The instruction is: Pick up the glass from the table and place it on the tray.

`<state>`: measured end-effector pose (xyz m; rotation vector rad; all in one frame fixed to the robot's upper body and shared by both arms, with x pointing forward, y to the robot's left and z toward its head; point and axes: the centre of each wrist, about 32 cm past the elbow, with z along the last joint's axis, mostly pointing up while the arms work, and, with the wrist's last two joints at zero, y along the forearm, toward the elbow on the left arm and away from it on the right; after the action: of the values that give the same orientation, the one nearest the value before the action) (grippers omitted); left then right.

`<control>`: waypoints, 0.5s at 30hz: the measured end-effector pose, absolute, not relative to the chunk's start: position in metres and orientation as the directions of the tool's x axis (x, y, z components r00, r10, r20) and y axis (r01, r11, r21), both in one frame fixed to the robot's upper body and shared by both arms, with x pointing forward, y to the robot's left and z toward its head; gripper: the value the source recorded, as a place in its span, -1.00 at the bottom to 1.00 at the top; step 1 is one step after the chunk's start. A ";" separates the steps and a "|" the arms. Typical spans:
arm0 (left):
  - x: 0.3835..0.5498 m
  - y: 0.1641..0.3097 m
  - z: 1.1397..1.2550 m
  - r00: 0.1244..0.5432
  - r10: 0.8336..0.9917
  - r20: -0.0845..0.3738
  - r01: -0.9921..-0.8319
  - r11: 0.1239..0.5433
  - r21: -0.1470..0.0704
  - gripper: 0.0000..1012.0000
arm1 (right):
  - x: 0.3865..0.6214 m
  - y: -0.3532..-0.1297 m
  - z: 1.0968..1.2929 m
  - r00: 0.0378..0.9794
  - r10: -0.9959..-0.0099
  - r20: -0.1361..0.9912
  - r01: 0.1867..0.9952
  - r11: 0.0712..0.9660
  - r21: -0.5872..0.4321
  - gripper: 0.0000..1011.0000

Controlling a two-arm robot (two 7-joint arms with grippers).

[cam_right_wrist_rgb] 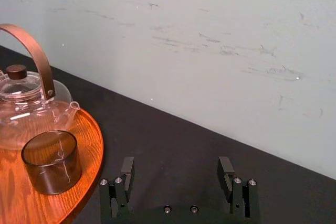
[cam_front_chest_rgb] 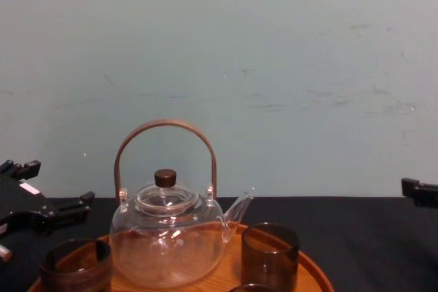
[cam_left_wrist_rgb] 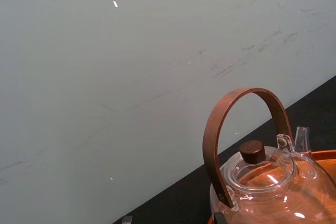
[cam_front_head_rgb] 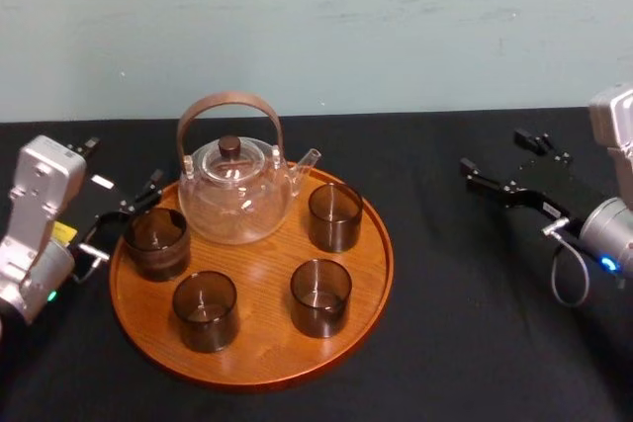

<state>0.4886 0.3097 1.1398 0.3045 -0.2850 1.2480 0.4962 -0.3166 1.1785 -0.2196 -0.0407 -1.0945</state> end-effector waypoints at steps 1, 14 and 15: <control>0.489 0.310 1.140 0.292 0.880 0.374 -0.955 0.287 0.070 0.98 | 0.496 -0.315 1.175 0.457 -0.878 0.142 0.886 0.437 -0.152 0.98; 0.489 0.310 1.140 0.292 0.880 0.374 -0.955 0.287 0.070 0.98 | 0.499 -0.306 1.158 0.454 -0.880 0.142 0.889 0.436 -0.137 0.98; 0.489 0.310 1.140 0.292 0.880 0.374 -0.955 0.287 0.070 0.98 | 0.499 -0.305 1.157 0.453 -0.880 0.142 0.889 0.436 -0.137 0.98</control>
<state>0.4886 0.3096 1.1398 0.3045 -0.2850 1.2479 0.4989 -0.3054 1.1574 -0.2027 -0.0512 -1.1015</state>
